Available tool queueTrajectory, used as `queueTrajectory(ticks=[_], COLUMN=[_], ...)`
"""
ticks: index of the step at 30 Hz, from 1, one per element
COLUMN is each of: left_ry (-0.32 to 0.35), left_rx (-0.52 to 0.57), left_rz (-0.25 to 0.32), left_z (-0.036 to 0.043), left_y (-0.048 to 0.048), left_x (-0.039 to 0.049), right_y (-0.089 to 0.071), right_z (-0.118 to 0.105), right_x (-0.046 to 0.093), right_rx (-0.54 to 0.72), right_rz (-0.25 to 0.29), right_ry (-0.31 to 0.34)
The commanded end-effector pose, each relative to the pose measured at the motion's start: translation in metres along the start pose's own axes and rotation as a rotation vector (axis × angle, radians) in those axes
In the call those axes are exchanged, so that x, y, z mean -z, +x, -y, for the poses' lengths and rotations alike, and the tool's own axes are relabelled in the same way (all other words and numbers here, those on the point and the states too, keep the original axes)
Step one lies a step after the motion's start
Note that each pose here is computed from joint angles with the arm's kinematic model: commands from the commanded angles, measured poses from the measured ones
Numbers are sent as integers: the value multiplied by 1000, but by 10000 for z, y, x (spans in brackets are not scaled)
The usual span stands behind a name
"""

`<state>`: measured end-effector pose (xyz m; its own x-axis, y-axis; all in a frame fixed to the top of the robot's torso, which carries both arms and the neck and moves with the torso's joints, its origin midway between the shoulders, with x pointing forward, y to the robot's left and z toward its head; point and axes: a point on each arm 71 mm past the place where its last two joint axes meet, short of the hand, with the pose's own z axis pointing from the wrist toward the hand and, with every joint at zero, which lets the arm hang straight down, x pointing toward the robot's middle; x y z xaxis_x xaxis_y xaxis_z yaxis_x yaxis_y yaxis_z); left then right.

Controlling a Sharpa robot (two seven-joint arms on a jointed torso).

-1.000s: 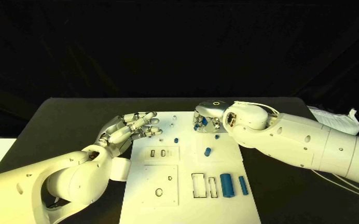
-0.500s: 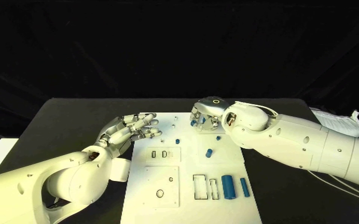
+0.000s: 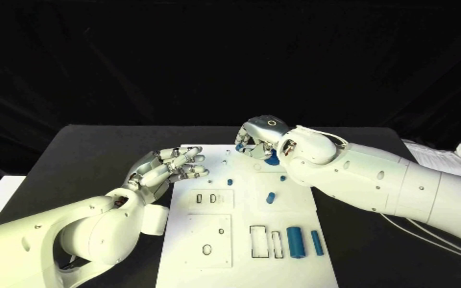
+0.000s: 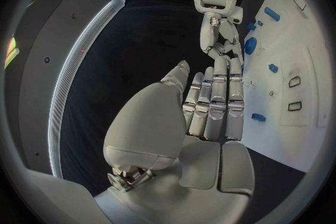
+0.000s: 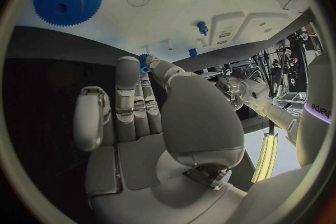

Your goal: Assemble the parts on the task board

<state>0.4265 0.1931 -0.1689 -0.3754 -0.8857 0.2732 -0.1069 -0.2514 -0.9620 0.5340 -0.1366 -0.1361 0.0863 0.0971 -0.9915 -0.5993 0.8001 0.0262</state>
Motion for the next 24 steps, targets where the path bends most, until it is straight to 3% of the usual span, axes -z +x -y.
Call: queueTrajectory(ticks=[1,24], left_ry=[9,17], left_rx=[11,11], left_rz=[-24,-32], left_z=[22,50], left_y=[38,63], left_x=[-1,-14], right_y=[-5,146], right_z=[-23,-75], right_x=[-39,-215], right_rx=[5,5], right_rz=[17,-53], right_ry=[-3,-5])
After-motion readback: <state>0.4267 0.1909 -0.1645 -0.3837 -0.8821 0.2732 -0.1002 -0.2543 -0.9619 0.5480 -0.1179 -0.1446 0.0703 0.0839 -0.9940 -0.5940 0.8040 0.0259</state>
